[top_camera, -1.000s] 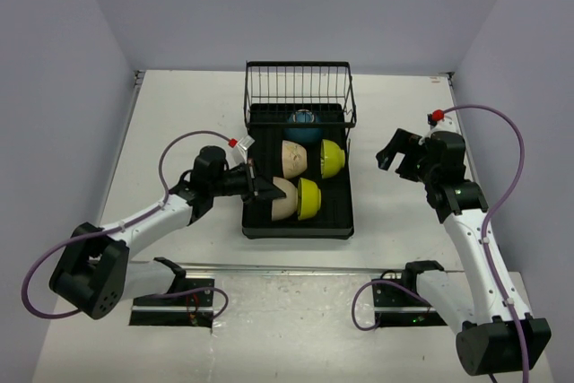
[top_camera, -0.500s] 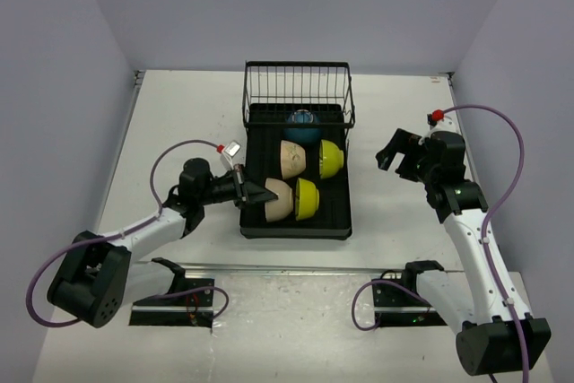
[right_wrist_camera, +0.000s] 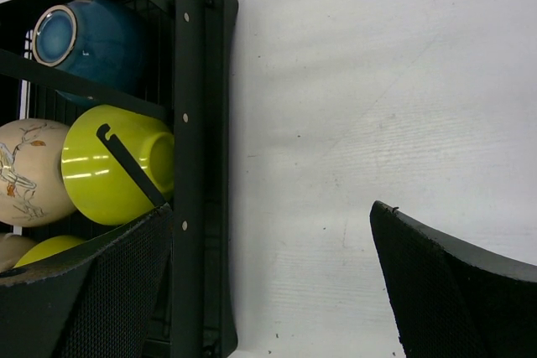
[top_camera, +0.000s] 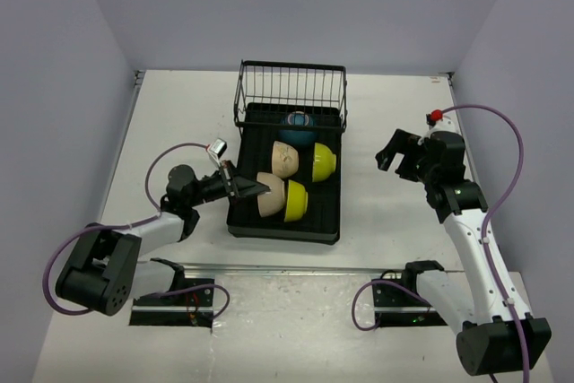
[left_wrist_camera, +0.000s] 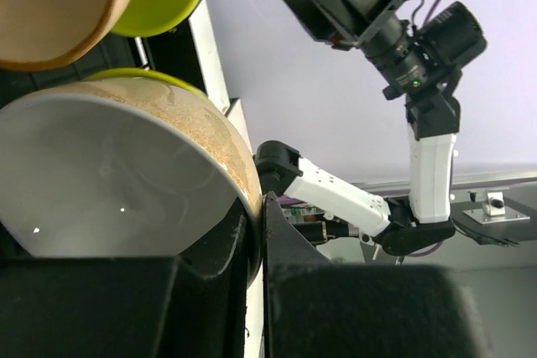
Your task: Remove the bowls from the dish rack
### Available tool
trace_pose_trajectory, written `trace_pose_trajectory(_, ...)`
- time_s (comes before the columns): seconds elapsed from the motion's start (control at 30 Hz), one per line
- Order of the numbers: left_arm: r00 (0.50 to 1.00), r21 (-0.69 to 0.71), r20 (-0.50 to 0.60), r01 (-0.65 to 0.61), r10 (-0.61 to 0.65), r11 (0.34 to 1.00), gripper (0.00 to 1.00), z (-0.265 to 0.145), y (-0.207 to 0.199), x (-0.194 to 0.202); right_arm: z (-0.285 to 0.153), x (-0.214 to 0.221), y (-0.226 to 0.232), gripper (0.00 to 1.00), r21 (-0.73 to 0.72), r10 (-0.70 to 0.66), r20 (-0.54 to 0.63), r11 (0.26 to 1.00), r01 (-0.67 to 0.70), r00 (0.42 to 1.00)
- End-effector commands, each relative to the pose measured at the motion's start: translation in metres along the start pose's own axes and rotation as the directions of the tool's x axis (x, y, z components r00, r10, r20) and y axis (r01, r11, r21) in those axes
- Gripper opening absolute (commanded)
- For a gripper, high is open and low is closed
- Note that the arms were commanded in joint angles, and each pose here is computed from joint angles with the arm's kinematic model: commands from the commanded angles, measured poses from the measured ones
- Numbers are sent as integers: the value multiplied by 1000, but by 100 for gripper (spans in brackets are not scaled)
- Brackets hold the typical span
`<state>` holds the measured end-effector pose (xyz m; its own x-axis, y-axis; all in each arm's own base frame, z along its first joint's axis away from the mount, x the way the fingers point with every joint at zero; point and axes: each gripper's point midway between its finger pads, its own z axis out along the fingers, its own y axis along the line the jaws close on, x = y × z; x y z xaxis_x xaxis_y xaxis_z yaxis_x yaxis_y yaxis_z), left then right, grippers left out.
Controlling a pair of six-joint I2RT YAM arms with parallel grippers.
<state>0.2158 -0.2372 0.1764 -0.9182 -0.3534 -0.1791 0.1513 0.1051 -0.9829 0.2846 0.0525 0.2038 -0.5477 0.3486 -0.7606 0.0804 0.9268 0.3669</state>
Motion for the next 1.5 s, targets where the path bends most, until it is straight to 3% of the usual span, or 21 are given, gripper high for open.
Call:
trace_pose_trajectory(0.0,990,170,19,-139,138,976,0,-2,-48,-8,-5,-11,9,99,-27,-26,26,999,27,999)
trace_pose_trajectory(0.4,993,215,45,-119,112,969,0,-7,-60,-9,4,14,19,99,-113,-16,-40,994,11,999)
trace_pose_trajectory(0.83,969,199,147,-227,200,953,0,-34,-94,-42,8,22,30,99,-147,-27,-96,989,13,995)
trace_pose_trajectory(0.93,965,137,176,-222,196,965,0,-43,-84,-52,8,19,32,99,-147,-28,-91,989,14,995)
trace_pose_trajectory(1.1,945,-105,217,-225,243,969,0,-52,-56,-76,8,16,37,99,-155,-28,-99,988,12,995)
trace_pose_trajectory(1.47,835,-505,341,-225,432,833,0,-99,-47,-148,10,19,40,99,-165,-33,-110,986,14,993)
